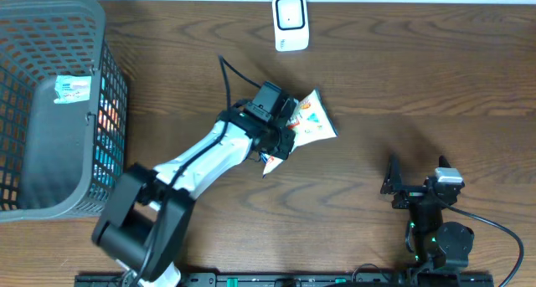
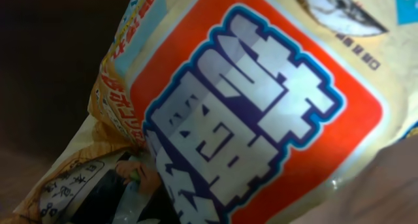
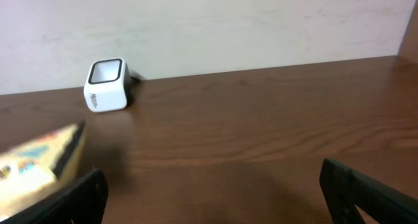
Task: Scan the item barcode
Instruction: 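Lift the snack bag out and lower it onto the table center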
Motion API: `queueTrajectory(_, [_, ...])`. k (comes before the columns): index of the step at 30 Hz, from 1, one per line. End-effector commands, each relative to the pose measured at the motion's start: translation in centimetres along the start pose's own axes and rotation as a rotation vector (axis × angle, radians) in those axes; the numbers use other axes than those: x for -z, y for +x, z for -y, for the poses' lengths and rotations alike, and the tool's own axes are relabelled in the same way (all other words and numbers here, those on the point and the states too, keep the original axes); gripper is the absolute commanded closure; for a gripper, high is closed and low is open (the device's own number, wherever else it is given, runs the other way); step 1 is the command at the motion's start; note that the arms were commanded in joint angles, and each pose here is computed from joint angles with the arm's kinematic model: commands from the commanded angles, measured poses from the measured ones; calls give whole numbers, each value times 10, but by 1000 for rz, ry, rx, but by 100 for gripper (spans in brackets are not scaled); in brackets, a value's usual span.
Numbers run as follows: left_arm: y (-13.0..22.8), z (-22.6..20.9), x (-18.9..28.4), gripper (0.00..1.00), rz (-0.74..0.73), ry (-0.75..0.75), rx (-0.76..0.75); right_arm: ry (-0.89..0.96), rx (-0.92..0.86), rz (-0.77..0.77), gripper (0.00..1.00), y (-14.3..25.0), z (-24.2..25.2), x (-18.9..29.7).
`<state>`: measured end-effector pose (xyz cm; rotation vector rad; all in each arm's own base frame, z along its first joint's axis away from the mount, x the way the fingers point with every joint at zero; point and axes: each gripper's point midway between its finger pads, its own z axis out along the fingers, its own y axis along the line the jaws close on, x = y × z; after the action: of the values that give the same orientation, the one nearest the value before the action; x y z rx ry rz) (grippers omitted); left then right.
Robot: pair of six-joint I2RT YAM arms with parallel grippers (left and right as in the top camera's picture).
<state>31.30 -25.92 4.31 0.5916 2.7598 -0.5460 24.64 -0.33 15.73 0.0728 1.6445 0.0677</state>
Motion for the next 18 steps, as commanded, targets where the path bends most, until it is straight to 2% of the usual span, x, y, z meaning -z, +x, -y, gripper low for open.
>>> queueTrajectory(1, [6,10,-10,92,-19,1,-47,14,15,-2,1,1,3,0])
queueTrajectory(2, [6,17,-13,84,-15,9,-66,14,15,-2,1,1,3,0])
queueTrajectory(4, [4,26,-15,58,3,21,-89,14,15,-2,1,1,3,0])
queueTrajectory(6, [0,37,-16,39,26,37,-116,14,15,-2,1,1,3,0])
queueTrajectory(7, [-1,41,-17,21,34,43,-127,13,15,-2,1,1,3,0])
queueTrajectory(8, [-3,46,-17,11,42,49,-138,13,15,-2,1,1,3,0])
queueTrajectory(11, [-5,52,-16,2,50,56,-149,14,15,-2,1,1,3,0])
queueTrajectory(18, [-25,48,9,0,125,60,-135,14,15,-2,1,1,3,0])
